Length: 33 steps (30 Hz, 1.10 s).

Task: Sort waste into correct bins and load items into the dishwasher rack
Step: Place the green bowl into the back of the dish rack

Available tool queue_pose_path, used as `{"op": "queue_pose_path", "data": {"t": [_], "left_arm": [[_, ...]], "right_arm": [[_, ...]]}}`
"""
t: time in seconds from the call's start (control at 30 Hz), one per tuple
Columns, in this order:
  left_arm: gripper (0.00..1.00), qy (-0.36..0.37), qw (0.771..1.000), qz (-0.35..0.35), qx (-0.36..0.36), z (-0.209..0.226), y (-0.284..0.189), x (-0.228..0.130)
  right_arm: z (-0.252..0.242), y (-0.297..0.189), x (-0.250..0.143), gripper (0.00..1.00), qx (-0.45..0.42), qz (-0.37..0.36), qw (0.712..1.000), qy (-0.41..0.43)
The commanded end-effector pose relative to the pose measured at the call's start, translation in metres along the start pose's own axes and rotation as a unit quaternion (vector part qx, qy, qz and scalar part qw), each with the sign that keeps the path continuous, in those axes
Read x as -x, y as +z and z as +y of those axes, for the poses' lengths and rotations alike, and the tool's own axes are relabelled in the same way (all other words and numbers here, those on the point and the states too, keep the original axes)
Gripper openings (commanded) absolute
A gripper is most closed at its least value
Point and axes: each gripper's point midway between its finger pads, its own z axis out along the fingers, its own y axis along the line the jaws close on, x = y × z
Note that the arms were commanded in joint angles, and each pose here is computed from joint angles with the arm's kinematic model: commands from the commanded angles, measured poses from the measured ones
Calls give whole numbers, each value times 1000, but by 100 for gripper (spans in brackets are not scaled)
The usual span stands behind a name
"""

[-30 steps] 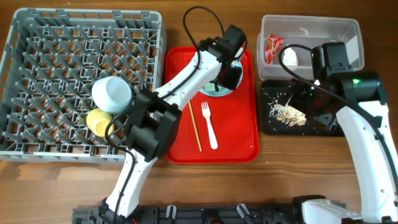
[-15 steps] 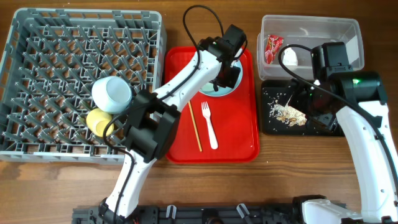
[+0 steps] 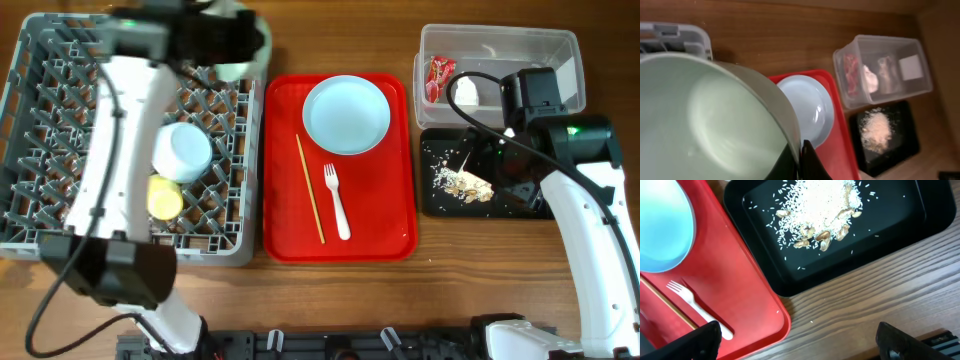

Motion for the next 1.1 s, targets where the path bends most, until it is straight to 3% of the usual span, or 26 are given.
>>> {"op": "queue_pose_path", "data": {"t": [0.0,0.2,0.4,0.57,0.8,0.87,0.9,0.97,1.07], "left_arm": [[4,-33,987,25,-154,16,-8,-5],[4,-108,958,26,-266,59,-9,-5],[4,-185,933,37,-305,104,17,-13],[4,-228,927,47,-296,137,32,-25],[4,-275,938,66,-200,197,34,-51],[12,-292,941,81,-149,220,29,-66],[22,-300,942,92,-118,233,26,-75],[61,-314,940,104,-84,249,20,-87],[92,-355,928,93,-67,275,-2,-97]], "right_arm": [[-2,-5,6,100,-3,-15,1000,-1],[-2,-5,6,100,-3,-15,1000,-1],[-2,-5,5,100,-3,-14,1000,-1],[-2,-5,5,100,-4,-14,1000,-1],[-2,-5,5,100,-4,-14,1000,-1],[-2,-5,5,100,-4,-13,1000,-1],[-2,-5,5,100,-4,-13,1000,-1],[-2,-5,5,100,-4,-13,1000,-1],[-2,-5,5,100,-3,-14,1000,-1]]}}
